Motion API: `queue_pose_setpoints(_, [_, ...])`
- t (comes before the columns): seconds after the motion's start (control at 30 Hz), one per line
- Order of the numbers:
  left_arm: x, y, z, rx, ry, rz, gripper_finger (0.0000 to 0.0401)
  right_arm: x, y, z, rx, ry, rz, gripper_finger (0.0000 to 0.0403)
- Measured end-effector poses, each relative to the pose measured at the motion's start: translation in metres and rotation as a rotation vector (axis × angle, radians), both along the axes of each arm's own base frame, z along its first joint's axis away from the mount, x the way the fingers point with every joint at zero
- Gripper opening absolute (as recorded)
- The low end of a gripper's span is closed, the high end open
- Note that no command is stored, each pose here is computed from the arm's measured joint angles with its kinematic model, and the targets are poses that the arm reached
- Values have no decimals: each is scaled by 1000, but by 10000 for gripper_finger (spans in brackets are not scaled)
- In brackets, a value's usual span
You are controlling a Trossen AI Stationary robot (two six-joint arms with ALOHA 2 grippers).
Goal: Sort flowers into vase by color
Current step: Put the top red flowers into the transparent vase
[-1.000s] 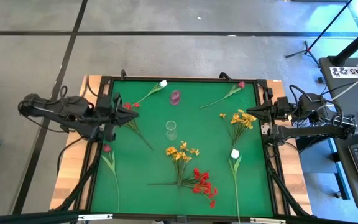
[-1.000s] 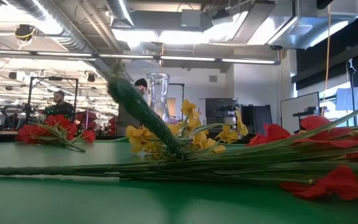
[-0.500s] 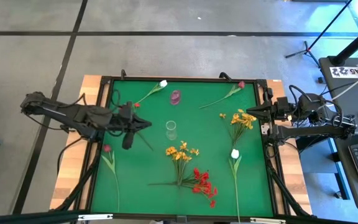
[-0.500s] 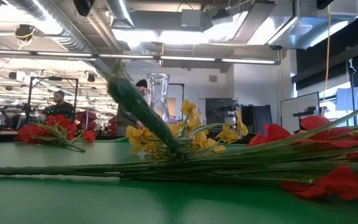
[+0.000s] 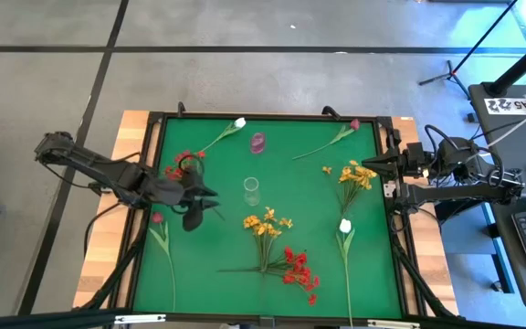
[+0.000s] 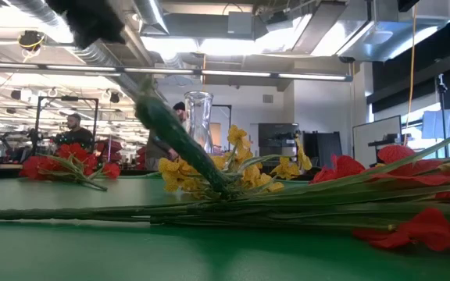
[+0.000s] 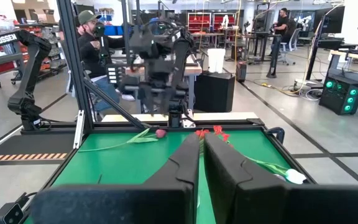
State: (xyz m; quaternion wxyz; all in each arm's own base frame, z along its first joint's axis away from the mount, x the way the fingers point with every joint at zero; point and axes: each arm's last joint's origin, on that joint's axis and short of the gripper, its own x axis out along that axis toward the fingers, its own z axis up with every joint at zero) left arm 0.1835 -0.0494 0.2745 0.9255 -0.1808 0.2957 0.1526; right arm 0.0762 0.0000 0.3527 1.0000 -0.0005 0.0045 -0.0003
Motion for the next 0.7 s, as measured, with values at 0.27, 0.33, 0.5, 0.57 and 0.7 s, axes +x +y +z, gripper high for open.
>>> queue_pose_setpoints(0.27, [-27,25,-22,-251,203,560,165,0,0,0,0,0,0,26])
queue_pose_setpoints(0.33, [-30,29,-23,-258,218,614,165,0,0,0,0,1,0,26])
queue_pose_setpoints(0.5, [-29,35,-23,-270,211,656,165,0,0,0,0,1,0,26])
queue_pose_setpoints(0.57, [-28,36,-24,-270,212,669,165,0,0,0,0,1,0,26])
queue_pose_setpoints(0.7, [-25,38,-27,-265,243,684,165,0,0,0,0,2,0,26])
